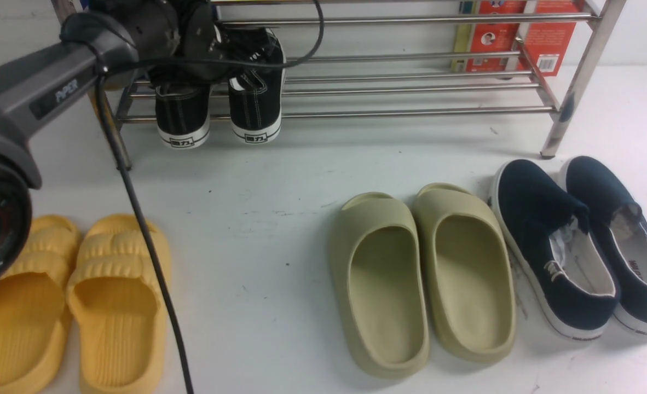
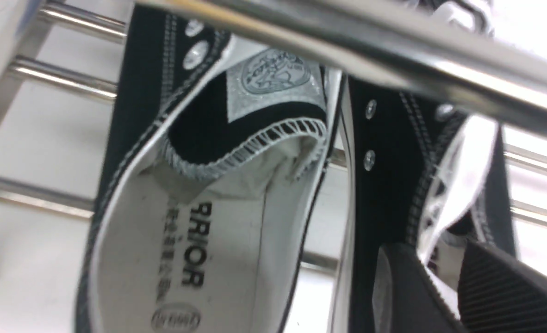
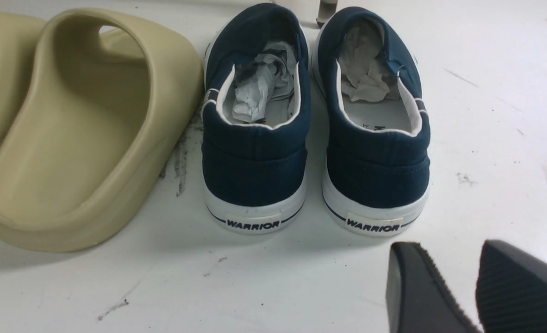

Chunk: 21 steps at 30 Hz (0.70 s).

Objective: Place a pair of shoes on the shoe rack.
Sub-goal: Use the left arm to put a shoe into the shoe rack

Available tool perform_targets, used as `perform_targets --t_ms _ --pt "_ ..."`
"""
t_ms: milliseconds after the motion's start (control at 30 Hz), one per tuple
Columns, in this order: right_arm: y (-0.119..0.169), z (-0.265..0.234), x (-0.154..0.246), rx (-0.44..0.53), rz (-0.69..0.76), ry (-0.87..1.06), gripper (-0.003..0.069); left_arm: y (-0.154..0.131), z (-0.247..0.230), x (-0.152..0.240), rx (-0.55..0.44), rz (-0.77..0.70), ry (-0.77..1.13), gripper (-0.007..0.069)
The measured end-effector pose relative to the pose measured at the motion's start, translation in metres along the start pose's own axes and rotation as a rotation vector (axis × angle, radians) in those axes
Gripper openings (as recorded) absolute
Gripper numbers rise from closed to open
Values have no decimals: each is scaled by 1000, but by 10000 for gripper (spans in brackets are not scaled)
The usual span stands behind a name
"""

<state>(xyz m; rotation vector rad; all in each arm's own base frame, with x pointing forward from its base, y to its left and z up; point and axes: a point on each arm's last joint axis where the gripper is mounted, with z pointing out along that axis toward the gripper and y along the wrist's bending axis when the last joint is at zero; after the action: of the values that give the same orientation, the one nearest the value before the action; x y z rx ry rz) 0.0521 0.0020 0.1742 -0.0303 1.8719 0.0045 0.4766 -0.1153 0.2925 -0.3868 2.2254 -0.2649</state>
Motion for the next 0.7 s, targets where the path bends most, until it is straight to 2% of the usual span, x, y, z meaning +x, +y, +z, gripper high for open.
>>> perform_targets --t_ms 233,400,467,533,600,700 --pt "0 0 0 0 0 0 239 3 -37 -5 -62 -14 97 207" --pt "0 0 0 0 0 0 239 -11 -62 7 -76 94 199 200" --pt "0 0 0 0 0 0 239 -31 -83 22 -47 166 226 170" --pt "0 0 0 0 0 0 239 -38 -90 28 -36 192 228 152" --pt "0 0 0 0 0 0 239 -48 -100 45 -13 238 239 88" --pt "0 0 0 0 0 0 239 -47 -92 65 -9 253 279 -8"
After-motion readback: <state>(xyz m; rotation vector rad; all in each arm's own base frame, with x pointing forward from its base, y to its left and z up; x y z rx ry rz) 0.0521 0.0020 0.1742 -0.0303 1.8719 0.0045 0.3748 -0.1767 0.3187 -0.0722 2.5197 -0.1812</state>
